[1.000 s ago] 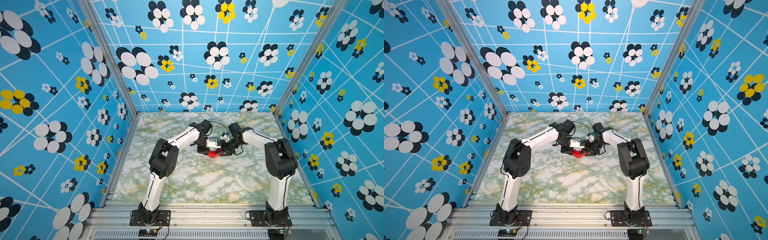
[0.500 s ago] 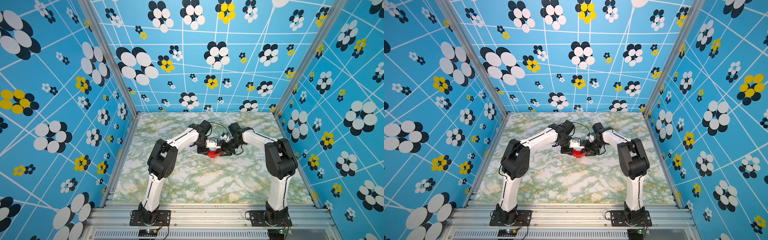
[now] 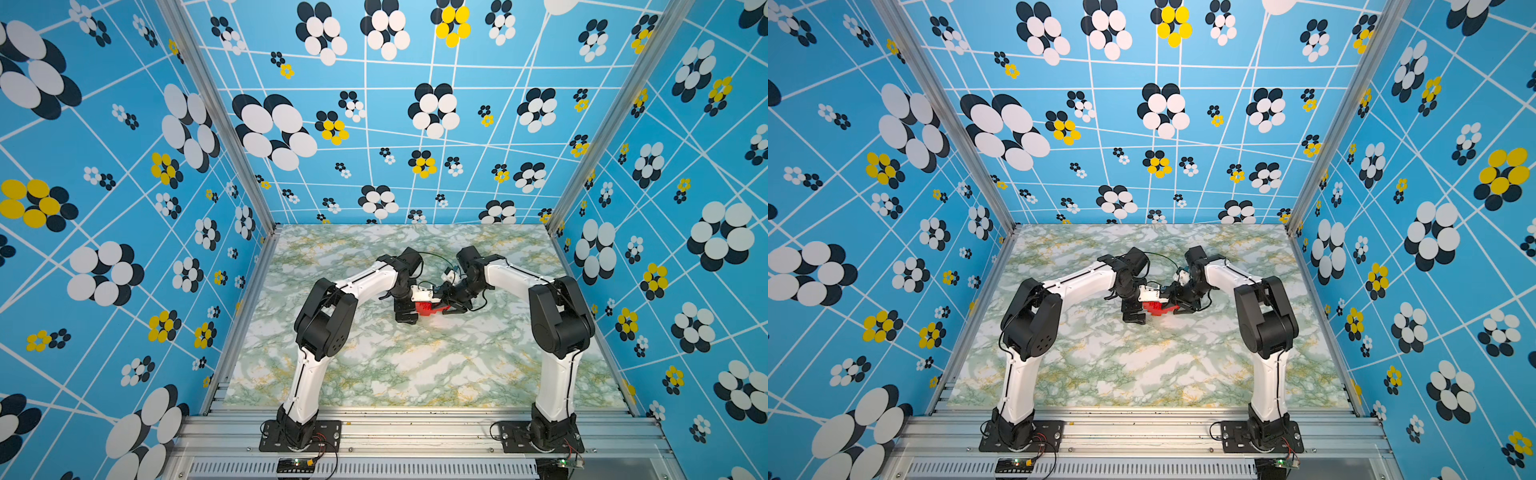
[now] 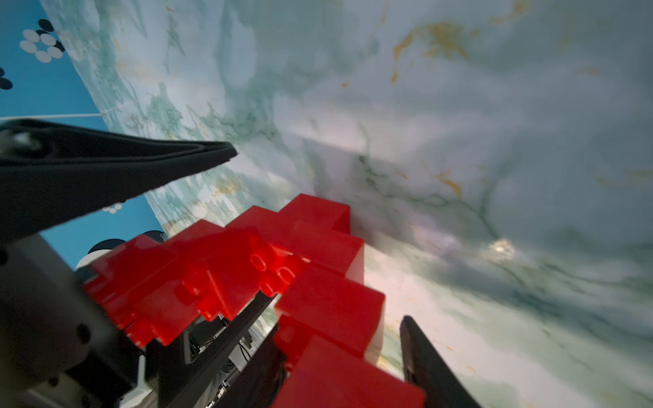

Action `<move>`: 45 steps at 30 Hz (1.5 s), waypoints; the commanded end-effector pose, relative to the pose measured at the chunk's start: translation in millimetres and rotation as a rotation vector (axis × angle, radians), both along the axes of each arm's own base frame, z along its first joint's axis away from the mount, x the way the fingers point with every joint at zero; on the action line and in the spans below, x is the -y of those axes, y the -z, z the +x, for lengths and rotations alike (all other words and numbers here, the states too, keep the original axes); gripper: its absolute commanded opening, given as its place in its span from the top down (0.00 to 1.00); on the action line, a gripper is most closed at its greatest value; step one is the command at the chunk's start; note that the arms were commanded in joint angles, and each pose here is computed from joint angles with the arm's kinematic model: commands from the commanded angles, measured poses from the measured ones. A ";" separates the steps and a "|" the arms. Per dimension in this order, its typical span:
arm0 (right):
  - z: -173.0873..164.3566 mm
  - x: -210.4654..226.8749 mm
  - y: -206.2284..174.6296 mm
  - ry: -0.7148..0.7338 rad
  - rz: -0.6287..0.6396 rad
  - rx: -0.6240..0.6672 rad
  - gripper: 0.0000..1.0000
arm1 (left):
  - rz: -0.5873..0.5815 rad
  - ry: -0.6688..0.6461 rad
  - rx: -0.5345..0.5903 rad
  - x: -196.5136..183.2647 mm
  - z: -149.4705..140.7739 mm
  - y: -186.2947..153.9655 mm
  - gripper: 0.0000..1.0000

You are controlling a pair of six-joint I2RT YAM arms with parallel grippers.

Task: Assemble the letter v with lego
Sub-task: Assemble the lego brick with the lego brick, then adjust the lego brick at the center of the board.

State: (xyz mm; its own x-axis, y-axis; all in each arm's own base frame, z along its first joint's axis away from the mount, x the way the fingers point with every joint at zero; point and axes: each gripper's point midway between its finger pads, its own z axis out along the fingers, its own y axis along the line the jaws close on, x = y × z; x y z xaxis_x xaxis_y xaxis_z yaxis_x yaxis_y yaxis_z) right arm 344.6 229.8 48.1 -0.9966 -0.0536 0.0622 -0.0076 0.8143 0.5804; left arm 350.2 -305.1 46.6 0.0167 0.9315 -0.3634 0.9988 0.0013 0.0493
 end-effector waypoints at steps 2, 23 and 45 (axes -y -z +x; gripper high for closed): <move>-7.0 -0.5 1.2 -0.036 -0.043 -0.012 0.38 | -0.180 0.004 0.083 19.1 1.2 -57.1 0.00; 1.6 36.8 -104.1 -0.328 -0.233 0.340 0.01 | -0.422 -0.262 0.199 -7.1 4.3 -146.7 0.01; 14.1 -20.0 -56.0 -1.317 -0.332 0.605 0.09 | -0.763 -0.993 -0.036 -124.2 -41.3 -160.9 0.01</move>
State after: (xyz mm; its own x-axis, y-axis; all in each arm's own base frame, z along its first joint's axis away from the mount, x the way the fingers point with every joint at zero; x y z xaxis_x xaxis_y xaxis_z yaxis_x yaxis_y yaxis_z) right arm 374.5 248.4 104.1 -0.1872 -0.9654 -0.1814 -0.9798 0.1968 -0.0366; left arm 312.4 -183.9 207.3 -0.5768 0.1258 -0.8072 0.5690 0.7708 -0.2864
